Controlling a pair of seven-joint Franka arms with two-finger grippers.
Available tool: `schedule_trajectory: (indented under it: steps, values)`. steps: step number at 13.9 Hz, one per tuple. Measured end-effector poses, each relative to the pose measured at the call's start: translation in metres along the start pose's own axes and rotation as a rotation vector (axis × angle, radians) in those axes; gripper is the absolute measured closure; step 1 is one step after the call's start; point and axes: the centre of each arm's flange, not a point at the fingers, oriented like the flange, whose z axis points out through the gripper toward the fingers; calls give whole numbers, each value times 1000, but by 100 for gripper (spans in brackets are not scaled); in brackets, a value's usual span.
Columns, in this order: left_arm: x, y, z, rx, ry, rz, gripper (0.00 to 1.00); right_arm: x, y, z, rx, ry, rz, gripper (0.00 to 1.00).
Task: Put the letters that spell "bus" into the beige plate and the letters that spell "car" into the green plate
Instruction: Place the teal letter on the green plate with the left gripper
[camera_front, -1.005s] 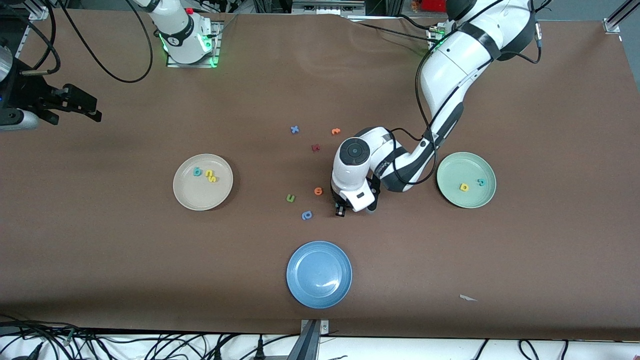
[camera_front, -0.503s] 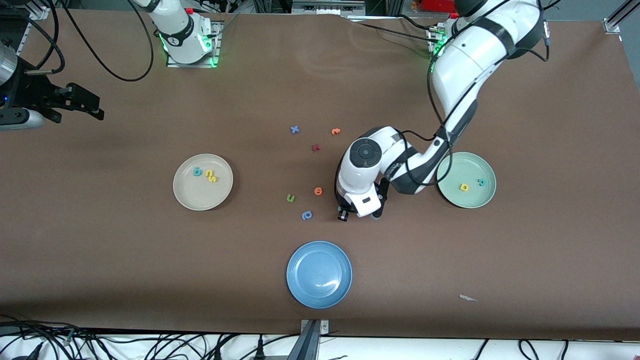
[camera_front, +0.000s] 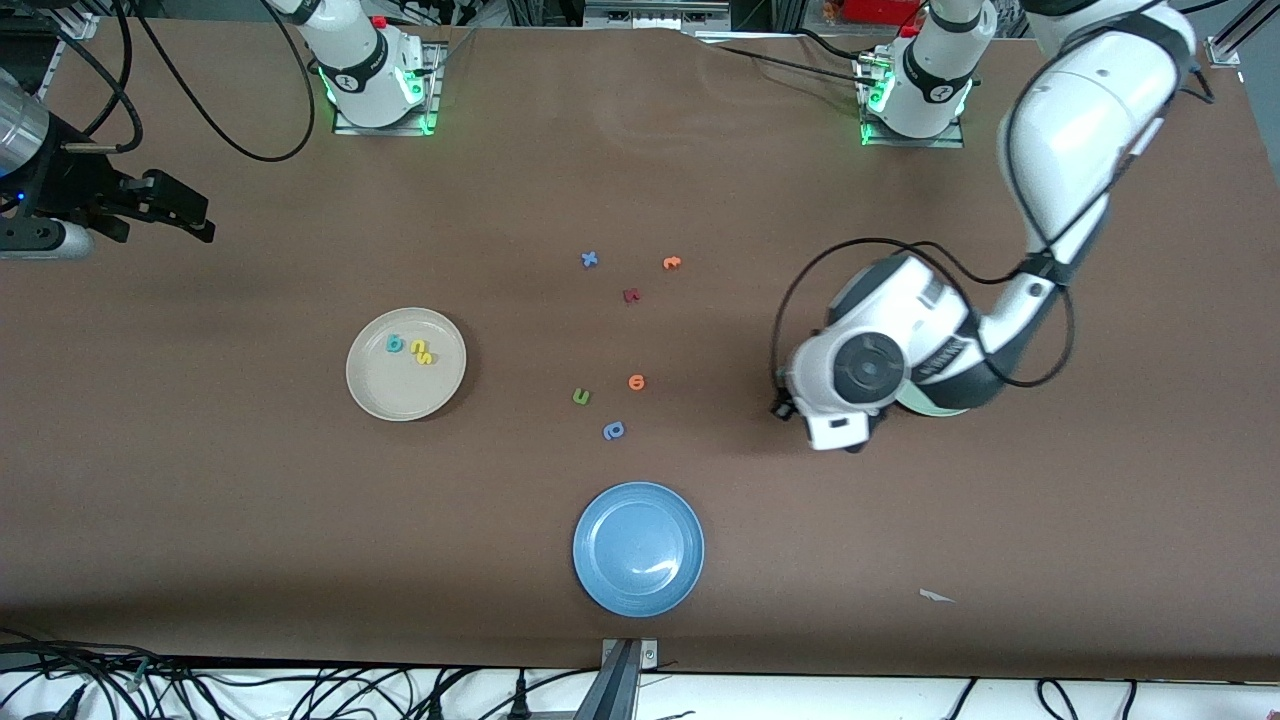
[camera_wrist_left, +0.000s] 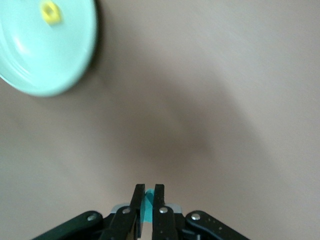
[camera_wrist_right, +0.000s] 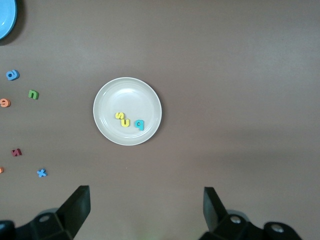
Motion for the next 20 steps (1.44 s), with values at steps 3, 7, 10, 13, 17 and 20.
schedule_trajectory:
  steps: [3, 7, 10, 13, 17, 20]
  values:
    - [74, -31, 7, 53, -38, 43, 90, 0, -1, 2, -1, -5, -2, 0]
    - [144, -69, 24, 100, -62, 84, 90, 5, -5, 11, -2, -21, -7, 0]
    - [166, -90, 46, 160, -74, 104, 90, 5, -5, 12, -2, -22, -6, 0]
    - [172, -99, 56, 190, -85, 100, 75, 5, -4, 12, -4, -22, -3, 0]
    - [174, -104, 49, 214, -88, 125, 35, 5, -3, 12, -15, -21, -3, 0]
    - [184, -110, 13, 173, -57, 180, 7, 5, -3, 12, -17, -21, -3, 0]
